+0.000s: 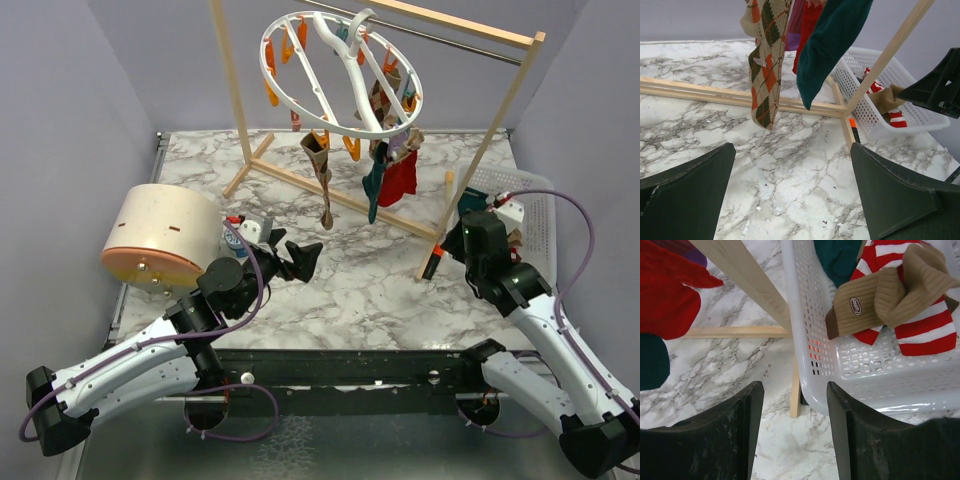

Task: Clip the socks to the hanger
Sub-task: Pick up the sock from the bin.

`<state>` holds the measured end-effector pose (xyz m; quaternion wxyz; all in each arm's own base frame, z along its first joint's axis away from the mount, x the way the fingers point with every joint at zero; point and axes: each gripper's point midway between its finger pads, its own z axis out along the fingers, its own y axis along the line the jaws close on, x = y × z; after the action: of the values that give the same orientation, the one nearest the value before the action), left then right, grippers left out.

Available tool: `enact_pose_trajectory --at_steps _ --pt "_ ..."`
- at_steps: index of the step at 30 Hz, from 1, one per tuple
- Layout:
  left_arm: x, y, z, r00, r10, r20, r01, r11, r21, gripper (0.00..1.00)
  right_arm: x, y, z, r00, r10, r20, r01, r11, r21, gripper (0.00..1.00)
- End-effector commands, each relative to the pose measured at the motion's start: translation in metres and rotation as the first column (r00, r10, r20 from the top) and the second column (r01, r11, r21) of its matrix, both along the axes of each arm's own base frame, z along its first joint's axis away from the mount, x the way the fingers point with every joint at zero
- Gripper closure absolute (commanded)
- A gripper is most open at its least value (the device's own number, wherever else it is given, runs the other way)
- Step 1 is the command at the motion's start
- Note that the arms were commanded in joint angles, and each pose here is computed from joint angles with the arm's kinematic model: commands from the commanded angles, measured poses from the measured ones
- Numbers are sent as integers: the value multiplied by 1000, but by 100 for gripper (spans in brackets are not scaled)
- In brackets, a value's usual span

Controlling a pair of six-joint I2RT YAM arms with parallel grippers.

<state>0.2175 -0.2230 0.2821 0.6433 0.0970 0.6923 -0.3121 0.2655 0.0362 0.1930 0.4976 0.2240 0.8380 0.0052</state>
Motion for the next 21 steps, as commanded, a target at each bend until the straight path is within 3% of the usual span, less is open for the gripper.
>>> enact_pose_trajectory --at_steps 1,5,12,16,21 --pt "1 5 3 999 29 -21 -29 999 -21 1 0 -22 18 991 -124 50 122 992 31 42" --pt "3 8 -2 998 51 -42 -52 999 -5 1 20 -27 27 975 -211 68 194 960 200 43" --pt "11 45 -8 975 219 -44 -216 974 64 1 68 -75 25 923 -376 79 344 901 265 37" --pt "6 47 0 979 201 -24 -201 980 9 1 103 -102 7 909 -414 43 391 886 251 38" --pt "5 54 -3 976 216 -24 -216 976 16 1 151 -116 -7 935 -352 38 342 927 153 43"
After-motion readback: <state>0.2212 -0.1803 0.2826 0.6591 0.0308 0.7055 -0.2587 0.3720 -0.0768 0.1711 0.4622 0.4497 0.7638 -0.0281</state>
